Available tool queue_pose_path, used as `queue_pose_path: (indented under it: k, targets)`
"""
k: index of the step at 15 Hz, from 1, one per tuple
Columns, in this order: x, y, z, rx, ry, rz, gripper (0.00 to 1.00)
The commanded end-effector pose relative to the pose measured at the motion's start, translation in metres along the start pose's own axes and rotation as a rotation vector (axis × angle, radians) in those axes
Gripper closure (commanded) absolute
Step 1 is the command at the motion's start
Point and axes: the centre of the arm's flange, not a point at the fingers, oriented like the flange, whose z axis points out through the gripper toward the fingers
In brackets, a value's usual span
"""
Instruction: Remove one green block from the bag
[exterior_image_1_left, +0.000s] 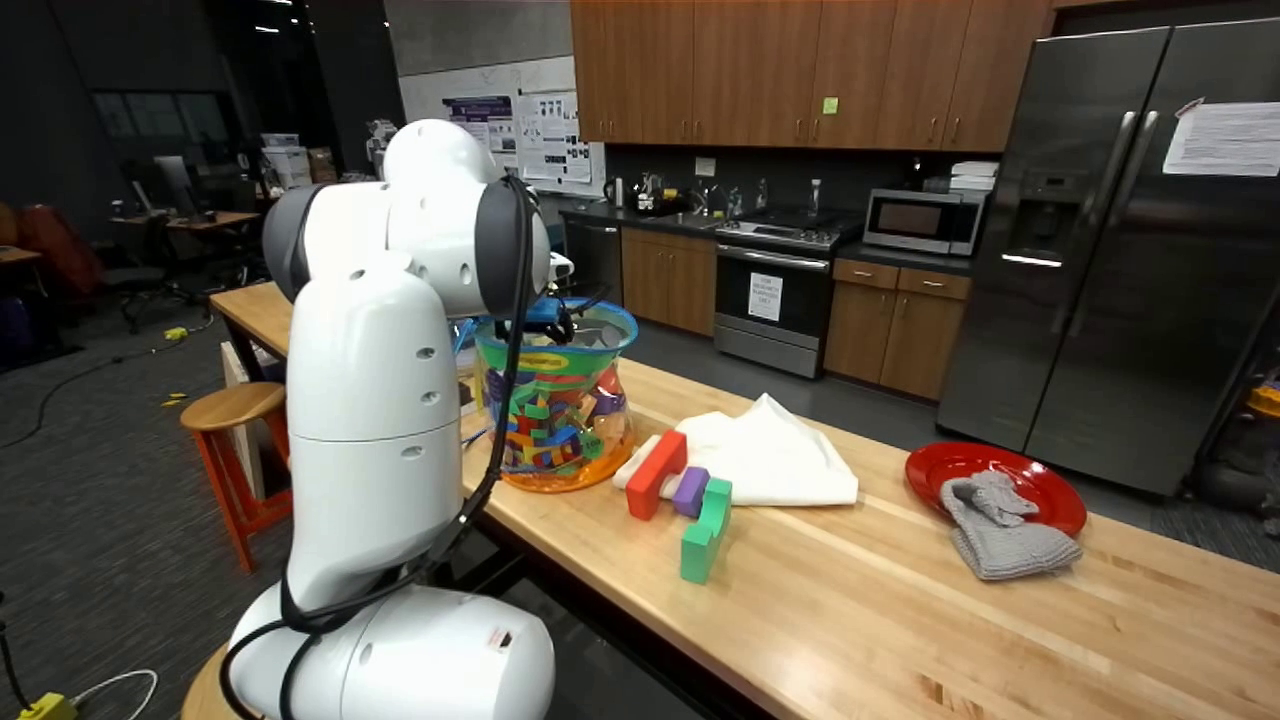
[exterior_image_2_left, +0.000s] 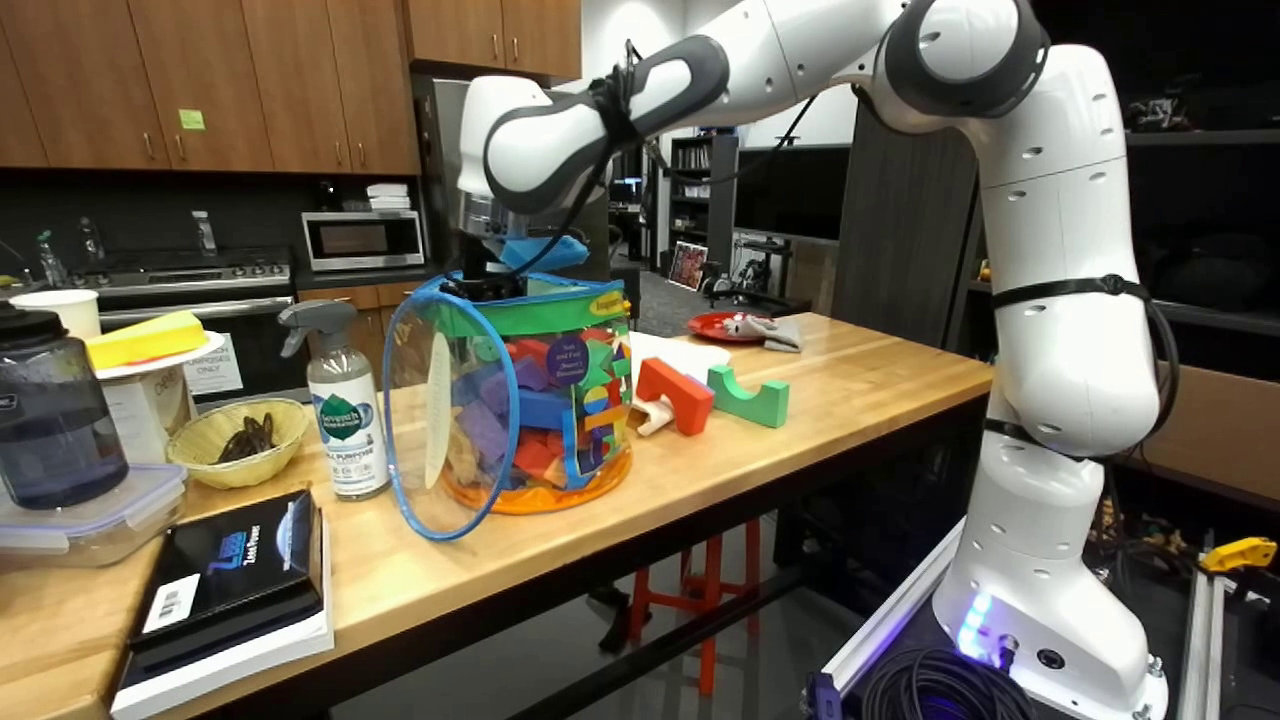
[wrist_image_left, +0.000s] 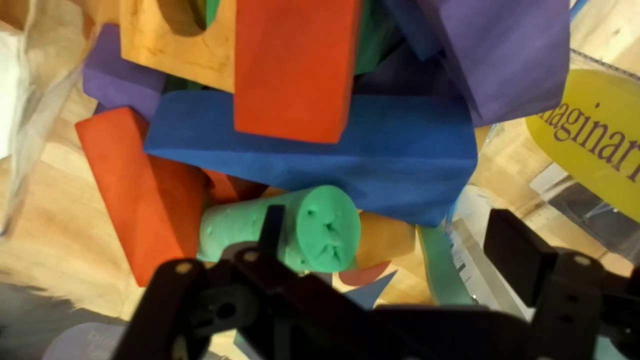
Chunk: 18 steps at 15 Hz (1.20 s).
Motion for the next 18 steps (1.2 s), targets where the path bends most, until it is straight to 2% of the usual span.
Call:
queue_pose_path:
  k: [1, 7, 18]
  targets:
    - [-0.014, 0.005, 0.008, -0.04, -0.005, 0.005, 0.0]
    - [-0.021, 0.015, 0.012, -0.074, -0.006, 0.011, 0.0]
    - [-0.018, 0.022, 0.017, -0.162, 0.071, 0.027, 0.0]
